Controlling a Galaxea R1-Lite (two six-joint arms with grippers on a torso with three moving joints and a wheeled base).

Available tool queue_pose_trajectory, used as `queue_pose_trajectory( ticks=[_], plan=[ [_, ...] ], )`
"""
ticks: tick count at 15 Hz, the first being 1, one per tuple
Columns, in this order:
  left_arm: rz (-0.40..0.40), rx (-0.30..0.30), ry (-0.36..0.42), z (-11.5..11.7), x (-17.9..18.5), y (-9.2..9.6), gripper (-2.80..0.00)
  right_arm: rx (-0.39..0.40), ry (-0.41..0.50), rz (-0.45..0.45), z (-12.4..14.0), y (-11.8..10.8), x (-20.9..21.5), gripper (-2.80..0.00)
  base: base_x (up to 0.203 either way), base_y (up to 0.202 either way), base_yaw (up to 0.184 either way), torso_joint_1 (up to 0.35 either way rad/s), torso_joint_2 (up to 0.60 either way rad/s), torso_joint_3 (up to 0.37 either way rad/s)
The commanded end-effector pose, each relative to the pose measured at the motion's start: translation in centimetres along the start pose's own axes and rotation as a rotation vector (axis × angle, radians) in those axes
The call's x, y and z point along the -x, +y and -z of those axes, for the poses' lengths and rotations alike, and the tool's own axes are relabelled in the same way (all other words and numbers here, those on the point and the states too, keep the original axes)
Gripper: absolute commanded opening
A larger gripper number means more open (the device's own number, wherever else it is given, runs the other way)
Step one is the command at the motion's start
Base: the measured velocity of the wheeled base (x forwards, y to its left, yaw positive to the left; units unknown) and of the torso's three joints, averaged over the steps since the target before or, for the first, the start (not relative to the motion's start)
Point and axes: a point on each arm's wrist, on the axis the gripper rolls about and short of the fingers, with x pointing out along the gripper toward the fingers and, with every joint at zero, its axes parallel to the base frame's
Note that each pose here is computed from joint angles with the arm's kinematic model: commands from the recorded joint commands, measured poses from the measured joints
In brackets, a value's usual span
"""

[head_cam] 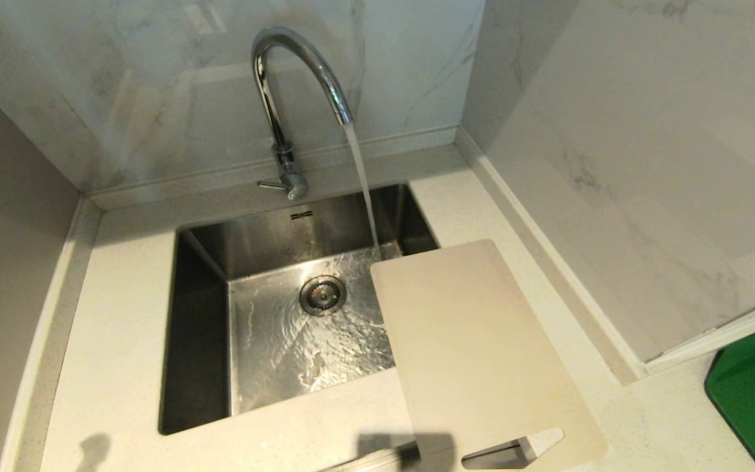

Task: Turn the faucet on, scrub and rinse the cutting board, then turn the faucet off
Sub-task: Pick up the cutting board

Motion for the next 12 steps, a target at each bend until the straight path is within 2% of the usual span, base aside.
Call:
queue_pose_trajectory(
  ticks=[1,6,10,12],
  plan=[
    [0.012,0.000,-0.024,1.0,1.2,0.0,-2.80,0.000,0.001,0.000,0.0,0.0,0.0,-2.80,0.000,0.000,0.000,0.000,0.00,0.000],
    [0.033,-0.009,0.037,3.5,2.9,0.1,-2.80,0.000,0.001,0.000,0.0,0.0,0.0,-2.80,0.000,0.000,0.000,0.000,0.00,0.000],
    [0.037,-0.043,0.031,4.4,3.5,0.1,-2.80,0.000,0.001,0.000,0.0,0.0,0.0,-2.80,0.000,0.000,0.000,0.000,0.00,0.000],
    [0.037,-0.040,0.030,4.4,3.6,0.1,-2.80,0.000,0.001,0.000,0.0,0.0,0.0,-2.80,0.000,0.000,0.000,0.000,0.00,0.000]
  ],
)
